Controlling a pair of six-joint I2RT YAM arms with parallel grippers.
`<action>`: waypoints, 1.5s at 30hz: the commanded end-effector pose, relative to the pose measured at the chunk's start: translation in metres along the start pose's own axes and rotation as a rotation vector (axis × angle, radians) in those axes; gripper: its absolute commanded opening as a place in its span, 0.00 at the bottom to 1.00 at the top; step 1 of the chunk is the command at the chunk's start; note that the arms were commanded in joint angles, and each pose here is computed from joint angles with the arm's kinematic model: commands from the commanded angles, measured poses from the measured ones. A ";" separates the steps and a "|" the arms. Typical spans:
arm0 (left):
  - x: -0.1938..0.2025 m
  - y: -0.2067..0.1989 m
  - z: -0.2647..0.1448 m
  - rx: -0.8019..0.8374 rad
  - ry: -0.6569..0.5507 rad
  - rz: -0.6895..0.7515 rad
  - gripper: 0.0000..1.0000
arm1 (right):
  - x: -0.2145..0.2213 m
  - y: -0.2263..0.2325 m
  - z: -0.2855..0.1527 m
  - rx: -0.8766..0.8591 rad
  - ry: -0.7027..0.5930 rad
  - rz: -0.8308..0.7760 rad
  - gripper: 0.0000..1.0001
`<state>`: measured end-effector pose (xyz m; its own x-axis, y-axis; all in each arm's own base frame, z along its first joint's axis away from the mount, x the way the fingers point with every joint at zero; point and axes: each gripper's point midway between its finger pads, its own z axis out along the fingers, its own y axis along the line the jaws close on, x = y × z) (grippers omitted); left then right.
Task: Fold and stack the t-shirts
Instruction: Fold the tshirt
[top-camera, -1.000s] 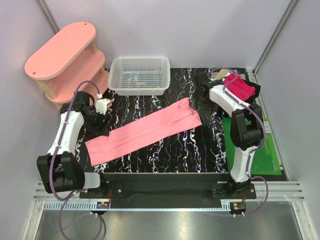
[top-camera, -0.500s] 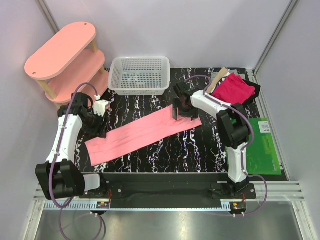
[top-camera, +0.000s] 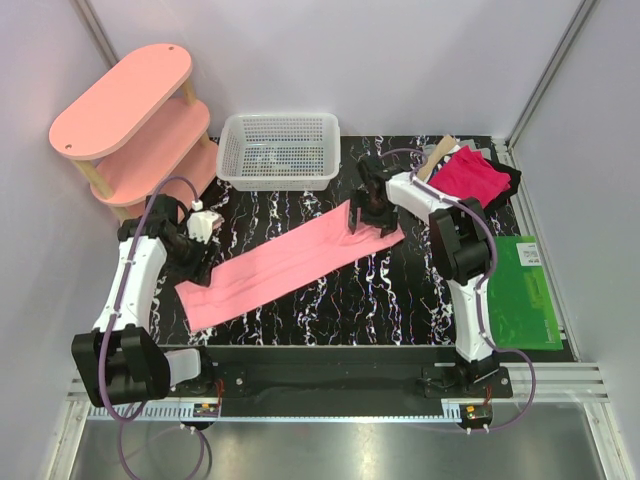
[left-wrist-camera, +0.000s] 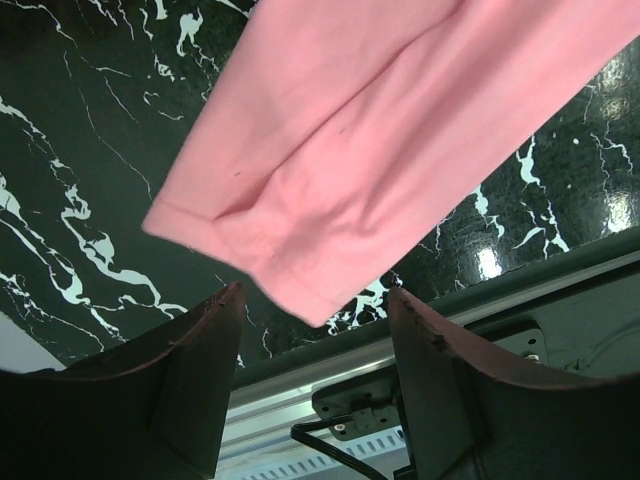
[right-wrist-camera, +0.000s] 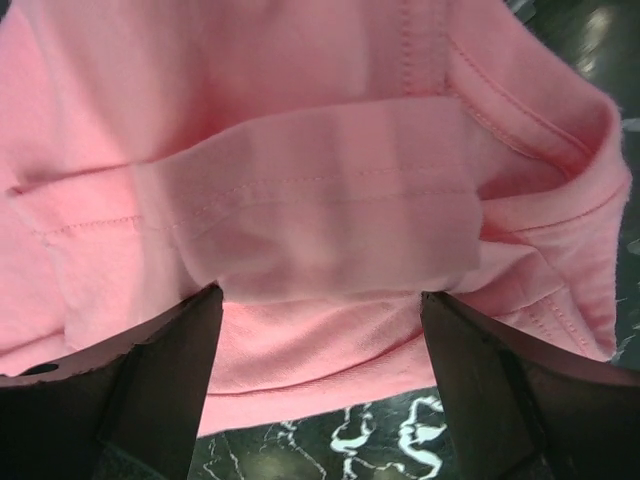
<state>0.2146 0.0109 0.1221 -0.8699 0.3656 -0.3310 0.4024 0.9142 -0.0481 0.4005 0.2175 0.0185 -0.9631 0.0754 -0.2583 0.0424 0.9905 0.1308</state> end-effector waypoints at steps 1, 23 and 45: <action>-0.006 0.011 -0.003 -0.049 -0.021 0.022 0.64 | -0.023 -0.047 0.029 0.089 0.017 0.052 0.89; 0.001 0.001 -0.002 -0.033 -0.042 0.003 0.64 | -0.182 -0.099 -0.031 0.317 -0.311 0.038 1.00; 0.002 0.094 -0.035 -0.192 -0.269 -0.361 0.65 | 0.100 0.184 -0.156 0.158 -0.433 -0.813 1.00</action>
<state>0.2234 0.0881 0.1337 -0.8841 0.0440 -0.4653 0.0456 0.9989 0.0077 0.3050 0.3858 0.1905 -0.5894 -0.5334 -0.6067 -0.5106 0.8279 -0.2319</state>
